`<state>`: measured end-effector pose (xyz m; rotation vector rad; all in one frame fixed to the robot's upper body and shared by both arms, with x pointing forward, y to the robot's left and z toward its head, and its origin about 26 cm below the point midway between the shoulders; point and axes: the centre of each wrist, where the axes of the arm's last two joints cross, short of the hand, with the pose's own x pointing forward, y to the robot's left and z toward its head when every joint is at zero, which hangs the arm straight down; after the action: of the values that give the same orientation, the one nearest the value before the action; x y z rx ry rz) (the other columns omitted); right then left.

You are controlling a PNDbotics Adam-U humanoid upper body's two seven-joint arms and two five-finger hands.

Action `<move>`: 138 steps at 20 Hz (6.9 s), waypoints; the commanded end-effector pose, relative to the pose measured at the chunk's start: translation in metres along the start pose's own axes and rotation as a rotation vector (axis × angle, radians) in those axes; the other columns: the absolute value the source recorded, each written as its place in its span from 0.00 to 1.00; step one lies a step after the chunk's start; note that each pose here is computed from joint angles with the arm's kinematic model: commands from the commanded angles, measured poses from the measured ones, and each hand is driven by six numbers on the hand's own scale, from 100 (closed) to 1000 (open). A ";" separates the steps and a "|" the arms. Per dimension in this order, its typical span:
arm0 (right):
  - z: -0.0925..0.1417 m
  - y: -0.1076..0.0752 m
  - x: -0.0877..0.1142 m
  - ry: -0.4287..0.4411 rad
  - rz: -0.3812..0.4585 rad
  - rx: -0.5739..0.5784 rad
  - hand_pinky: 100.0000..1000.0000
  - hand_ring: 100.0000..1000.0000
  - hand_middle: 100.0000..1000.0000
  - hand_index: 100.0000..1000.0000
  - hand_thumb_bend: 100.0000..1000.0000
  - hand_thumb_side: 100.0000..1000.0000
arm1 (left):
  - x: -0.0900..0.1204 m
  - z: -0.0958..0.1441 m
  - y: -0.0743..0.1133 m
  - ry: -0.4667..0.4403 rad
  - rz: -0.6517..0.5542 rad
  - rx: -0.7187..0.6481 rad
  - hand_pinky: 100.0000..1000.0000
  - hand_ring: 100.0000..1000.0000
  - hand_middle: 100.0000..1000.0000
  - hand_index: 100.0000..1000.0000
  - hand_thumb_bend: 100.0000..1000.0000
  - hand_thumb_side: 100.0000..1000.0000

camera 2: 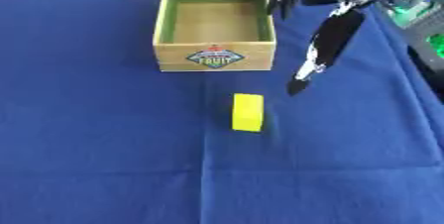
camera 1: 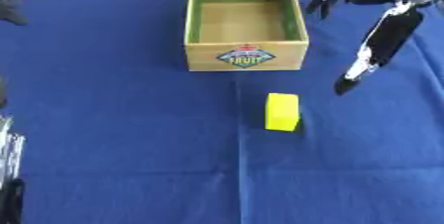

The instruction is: Pick up objects on the table and place them in the box.

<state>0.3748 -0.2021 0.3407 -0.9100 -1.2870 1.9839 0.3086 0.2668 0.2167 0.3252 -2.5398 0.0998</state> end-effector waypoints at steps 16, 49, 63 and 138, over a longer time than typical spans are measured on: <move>-0.026 0.021 0.022 0.005 -0.002 -0.026 0.76 0.84 0.55 0.83 0.87 0.46 | 0.006 -0.003 0.002 -0.025 -0.003 -0.009 0.36 0.46 0.51 0.72 0.05 1.00; -0.082 0.093 0.023 0.085 -0.066 0.053 0.73 0.84 0.57 0.85 0.82 0.45 | 0.006 -0.003 -0.002 -0.022 0.012 -0.014 0.36 0.46 0.51 0.71 0.04 1.00; -0.079 0.088 0.033 0.050 -0.079 -0.035 0.70 0.81 0.49 0.77 0.74 0.48 | 0.006 -0.004 -0.002 -0.024 0.010 -0.025 0.36 0.46 0.51 0.71 0.03 1.00; -0.015 0.035 0.037 -0.078 -0.240 -0.378 0.54 0.58 0.18 0.36 0.33 0.50 | 0.007 -0.004 -0.005 -0.011 0.014 -0.042 0.36 0.46 0.51 0.70 0.00 1.00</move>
<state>0.3694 -0.1734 0.2749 -0.7652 -1.7065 1.6545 0.3093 0.2605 0.2154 0.2824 -2.5217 0.0639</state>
